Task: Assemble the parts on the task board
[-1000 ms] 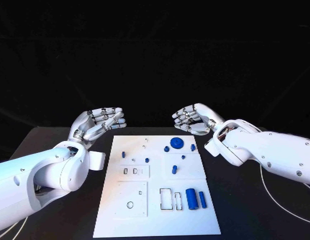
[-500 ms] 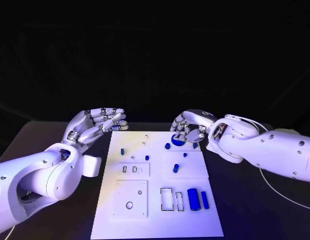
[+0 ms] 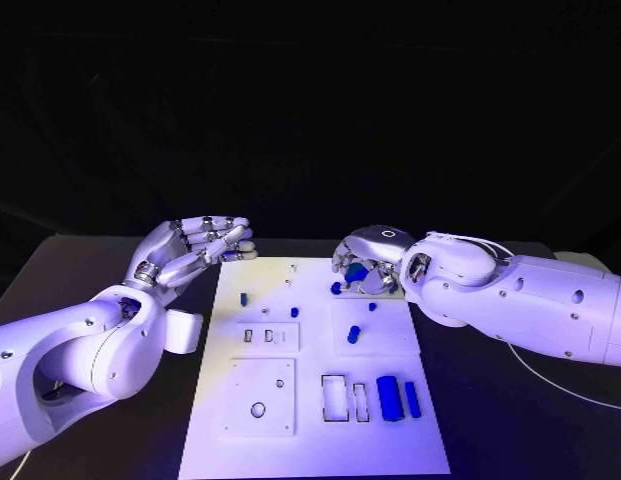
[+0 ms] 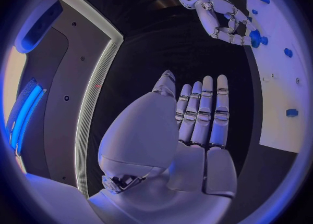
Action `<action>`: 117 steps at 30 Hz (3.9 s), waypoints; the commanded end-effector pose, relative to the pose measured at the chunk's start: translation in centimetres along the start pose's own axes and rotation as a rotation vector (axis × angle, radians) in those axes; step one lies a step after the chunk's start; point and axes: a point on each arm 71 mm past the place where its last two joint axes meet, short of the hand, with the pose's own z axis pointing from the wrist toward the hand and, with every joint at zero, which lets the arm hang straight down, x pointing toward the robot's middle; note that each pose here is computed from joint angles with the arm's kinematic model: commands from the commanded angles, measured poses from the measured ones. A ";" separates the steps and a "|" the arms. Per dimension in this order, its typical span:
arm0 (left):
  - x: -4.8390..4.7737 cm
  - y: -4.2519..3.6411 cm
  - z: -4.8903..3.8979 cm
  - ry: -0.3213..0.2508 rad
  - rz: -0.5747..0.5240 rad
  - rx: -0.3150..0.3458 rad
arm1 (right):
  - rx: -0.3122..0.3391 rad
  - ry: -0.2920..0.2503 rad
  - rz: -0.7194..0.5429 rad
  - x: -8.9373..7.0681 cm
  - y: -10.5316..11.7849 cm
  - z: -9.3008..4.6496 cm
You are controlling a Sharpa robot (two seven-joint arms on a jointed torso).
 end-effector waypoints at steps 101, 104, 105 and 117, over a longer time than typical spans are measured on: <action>0.69 0.28 0.35 0.041 -0.038 -0.040 | -0.001 -0.206 -0.081 -0.6 3.9 5.5; 0.66 0.29 0.36 0.040 -0.038 -0.041 | 0.002 -0.200 -0.083 -0.5 3.8 5.7; 0.67 0.29 0.36 0.040 -0.038 -0.041 | 0.003 -0.198 -0.083 -0.5 3.7 5.7; 0.72 0.31 0.44 0.040 -0.038 -0.044 | 0.008 -0.180 -0.090 0.0 3.7 6.2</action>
